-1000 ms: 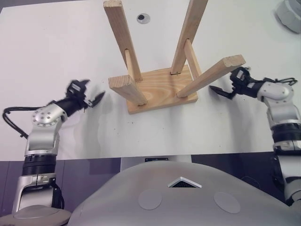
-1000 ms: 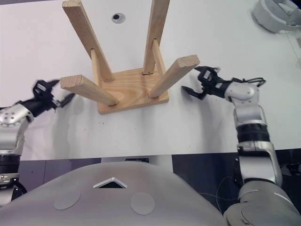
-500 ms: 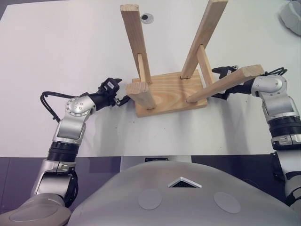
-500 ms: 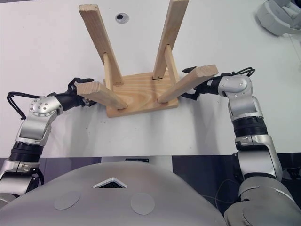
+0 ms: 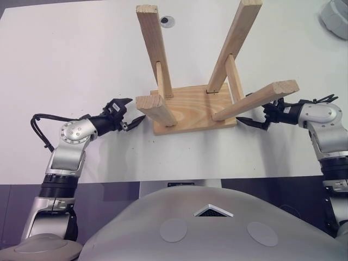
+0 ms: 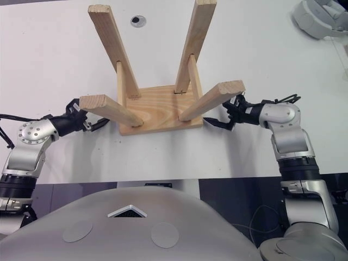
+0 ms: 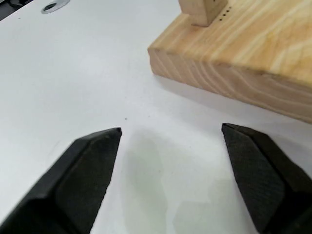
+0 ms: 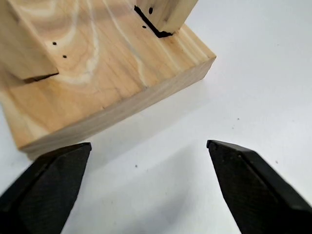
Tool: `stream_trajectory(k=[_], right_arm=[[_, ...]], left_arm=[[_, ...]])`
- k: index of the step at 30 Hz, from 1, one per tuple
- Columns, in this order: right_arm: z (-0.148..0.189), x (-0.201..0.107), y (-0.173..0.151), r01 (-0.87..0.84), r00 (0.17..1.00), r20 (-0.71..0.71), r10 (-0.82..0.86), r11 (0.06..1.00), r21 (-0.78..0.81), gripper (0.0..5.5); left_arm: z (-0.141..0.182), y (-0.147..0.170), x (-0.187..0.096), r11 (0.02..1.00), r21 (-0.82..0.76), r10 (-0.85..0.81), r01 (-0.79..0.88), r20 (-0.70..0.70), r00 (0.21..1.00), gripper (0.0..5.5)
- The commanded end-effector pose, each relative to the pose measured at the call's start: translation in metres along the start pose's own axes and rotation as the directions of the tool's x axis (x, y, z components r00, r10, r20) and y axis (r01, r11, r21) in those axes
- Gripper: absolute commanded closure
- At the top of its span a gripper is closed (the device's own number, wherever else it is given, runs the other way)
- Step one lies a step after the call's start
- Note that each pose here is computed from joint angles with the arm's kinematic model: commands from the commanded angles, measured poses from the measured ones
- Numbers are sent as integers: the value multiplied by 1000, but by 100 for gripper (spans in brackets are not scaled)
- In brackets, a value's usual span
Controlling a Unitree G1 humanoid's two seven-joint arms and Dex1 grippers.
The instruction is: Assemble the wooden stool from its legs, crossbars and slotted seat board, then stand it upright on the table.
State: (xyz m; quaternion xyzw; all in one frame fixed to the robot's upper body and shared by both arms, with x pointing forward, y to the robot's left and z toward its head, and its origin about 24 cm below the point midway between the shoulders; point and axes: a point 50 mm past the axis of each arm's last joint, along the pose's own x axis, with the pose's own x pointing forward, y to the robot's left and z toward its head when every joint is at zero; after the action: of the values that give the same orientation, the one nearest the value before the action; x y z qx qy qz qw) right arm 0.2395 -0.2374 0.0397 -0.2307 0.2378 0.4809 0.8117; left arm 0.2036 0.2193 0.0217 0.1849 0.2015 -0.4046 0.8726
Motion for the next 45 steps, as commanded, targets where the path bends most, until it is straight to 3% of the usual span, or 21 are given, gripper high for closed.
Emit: stream_trajectory(k=[1,7,13,19,37,42,45], right_arm=[[4,4,-6,-3,1000,-16,2,999,-49,105],[9,1,7,-80,997,-12,80,995,-53,105],[1,-11,0,14,999,-46,-16,999,-41,105],[4,-18,1,-13,1000,-10,13,1000,-1,105],[0,-12,7,-14,999,-36,14,1000,-23,105],[-13,-12,20,-93,987,-137,86,995,-41,105],[-3,-7,21,-81,994,-75,78,996,-38,105]], left_arm=[[-3,-3,8,1000,0,-4,4,-37,999,170],[3,-12,17,999,-7,-47,47,-17,999,170],[-1,-17,-1,998,-17,-69,68,-63,996,170],[2,-5,-17,999,5,-54,54,-83,995,170],[5,-17,3,994,-24,-110,109,-42,993,170],[2,-20,3,993,-25,-112,111,-51,992,170],[2,-24,2,992,-32,-126,125,-54,991,170]])
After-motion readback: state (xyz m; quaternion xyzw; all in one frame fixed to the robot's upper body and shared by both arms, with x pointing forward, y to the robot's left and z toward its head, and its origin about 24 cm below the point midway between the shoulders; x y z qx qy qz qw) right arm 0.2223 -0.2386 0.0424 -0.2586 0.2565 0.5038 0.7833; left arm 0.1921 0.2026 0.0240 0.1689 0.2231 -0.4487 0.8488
